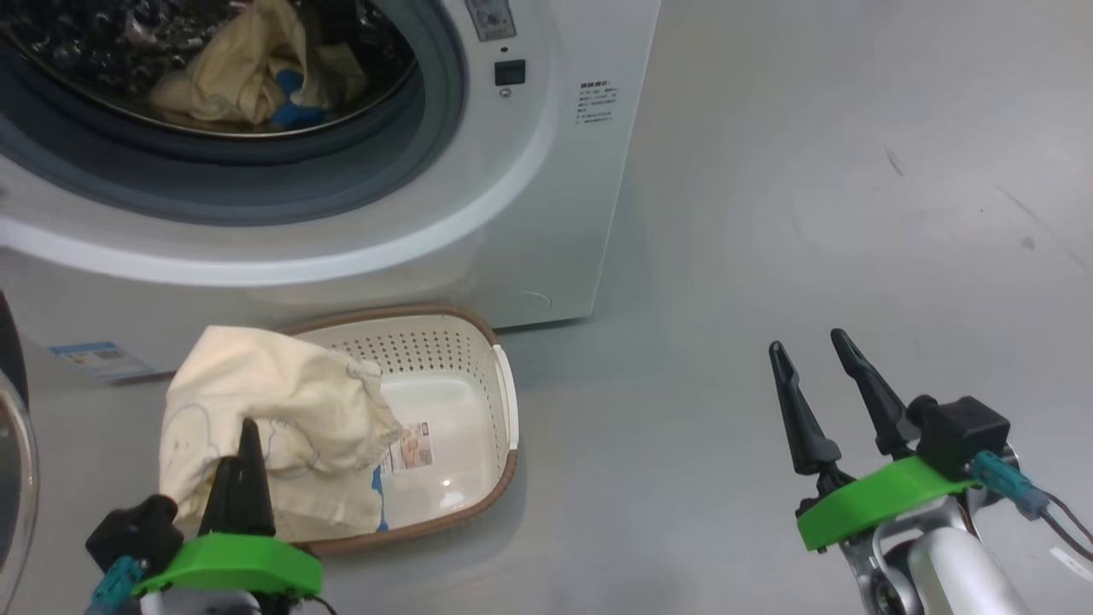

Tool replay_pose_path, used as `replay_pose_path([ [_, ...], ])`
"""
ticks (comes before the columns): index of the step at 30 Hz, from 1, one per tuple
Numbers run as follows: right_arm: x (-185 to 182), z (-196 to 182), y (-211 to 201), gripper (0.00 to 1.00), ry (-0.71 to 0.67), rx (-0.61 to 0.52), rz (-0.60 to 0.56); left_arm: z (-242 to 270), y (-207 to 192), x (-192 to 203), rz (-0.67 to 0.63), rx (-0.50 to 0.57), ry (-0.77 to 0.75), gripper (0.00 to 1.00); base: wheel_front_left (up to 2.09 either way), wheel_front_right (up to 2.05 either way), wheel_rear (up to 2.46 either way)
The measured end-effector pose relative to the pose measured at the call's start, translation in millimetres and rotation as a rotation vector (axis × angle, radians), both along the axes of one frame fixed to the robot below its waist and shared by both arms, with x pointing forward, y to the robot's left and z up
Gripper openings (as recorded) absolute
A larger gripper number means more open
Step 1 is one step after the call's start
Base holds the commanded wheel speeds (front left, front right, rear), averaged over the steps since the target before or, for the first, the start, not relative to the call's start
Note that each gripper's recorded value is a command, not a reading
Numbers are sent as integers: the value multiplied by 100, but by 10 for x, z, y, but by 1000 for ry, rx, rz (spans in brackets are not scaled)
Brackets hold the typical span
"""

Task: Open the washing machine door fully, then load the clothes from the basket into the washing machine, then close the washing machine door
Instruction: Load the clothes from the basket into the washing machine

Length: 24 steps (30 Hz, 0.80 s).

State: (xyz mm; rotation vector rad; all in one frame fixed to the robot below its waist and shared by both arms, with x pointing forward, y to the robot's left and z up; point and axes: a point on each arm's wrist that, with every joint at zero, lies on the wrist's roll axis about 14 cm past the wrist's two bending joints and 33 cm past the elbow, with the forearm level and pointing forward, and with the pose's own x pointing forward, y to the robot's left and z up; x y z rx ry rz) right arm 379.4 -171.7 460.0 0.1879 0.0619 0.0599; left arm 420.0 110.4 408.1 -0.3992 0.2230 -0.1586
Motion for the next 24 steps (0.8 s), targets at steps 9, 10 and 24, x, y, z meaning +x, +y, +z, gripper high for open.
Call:
replay_pose_path([
  [9, -143, 163, 23, 100, -46, 6, 3, 339, 89, -223, 26, 25, -90, 0, 0, 0, 0],
  [10, -161, 167, 24, 100, -47, 6, 3, 361, 98, -243, 28, 25, -96, 0, 0, 0, 0],
  [24, -270, 164, 23, 100, -46, 5, 5, 610, 185, -332, 63, 37, -166, 0, 0, 0, 0],
])
